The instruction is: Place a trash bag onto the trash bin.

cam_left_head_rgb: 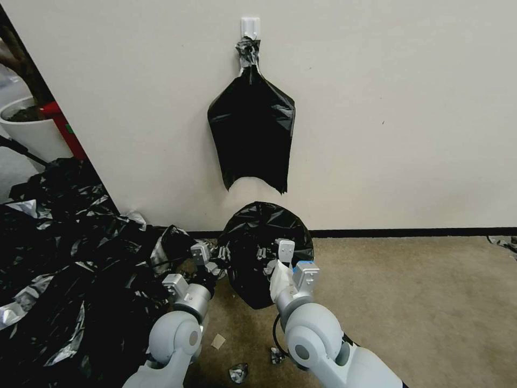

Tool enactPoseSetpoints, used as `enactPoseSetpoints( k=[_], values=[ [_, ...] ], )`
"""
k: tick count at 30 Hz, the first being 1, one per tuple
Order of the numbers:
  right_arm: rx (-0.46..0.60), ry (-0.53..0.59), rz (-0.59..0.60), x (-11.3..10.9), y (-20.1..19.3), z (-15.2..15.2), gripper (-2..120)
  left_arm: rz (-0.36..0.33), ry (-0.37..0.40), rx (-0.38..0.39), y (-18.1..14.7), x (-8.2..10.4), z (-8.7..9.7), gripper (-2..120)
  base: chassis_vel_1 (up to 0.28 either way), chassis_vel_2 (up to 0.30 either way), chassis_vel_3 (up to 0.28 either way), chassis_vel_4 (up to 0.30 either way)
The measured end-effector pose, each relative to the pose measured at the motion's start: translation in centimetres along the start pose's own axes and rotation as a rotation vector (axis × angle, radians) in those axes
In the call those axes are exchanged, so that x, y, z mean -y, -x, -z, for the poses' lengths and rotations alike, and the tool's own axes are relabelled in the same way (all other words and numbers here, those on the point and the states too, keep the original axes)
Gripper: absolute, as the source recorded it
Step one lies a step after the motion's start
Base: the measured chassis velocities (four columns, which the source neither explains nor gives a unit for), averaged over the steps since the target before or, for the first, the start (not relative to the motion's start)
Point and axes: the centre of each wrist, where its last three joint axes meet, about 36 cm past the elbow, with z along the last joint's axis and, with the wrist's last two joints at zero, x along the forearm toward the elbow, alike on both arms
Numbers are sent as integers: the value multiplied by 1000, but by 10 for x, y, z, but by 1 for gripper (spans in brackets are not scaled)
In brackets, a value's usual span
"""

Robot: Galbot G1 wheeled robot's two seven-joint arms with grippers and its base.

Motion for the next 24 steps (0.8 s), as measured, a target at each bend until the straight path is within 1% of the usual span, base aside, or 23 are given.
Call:
enactPoseSetpoints(
  k=[3,4,6,7,10,16,24],
  values=[
    [-53,-26,-75,2,15,-3,0,-9,3,0,-5,3,-6,5,0,0,0,0],
    [-53,-26,-75,2,15,-3,0,-9,3,0,-5,3,-6,5,0,0,0,0],
    [-90,-25,-113,1,26,-4,0,-15,15,6,-6,3,-10,5,0,0,0,0],
    [-90,-25,-113,1,26,-4,0,-15,15,6,-6,3,-10,5,0,0,0,0],
    [-133,-23,-136,-6,38,-1,0,-27,46,12,-8,1,-18,5,0,0,0,0],
    [-199,-40,-168,-14,55,-2,0,-54,50,28,-8,2,-22,5,0,0,0,0],
    [-223,-68,-210,-15,70,-7,0,-76,51,35,-5,3,-24,5,0,0,0,0]
  ],
)
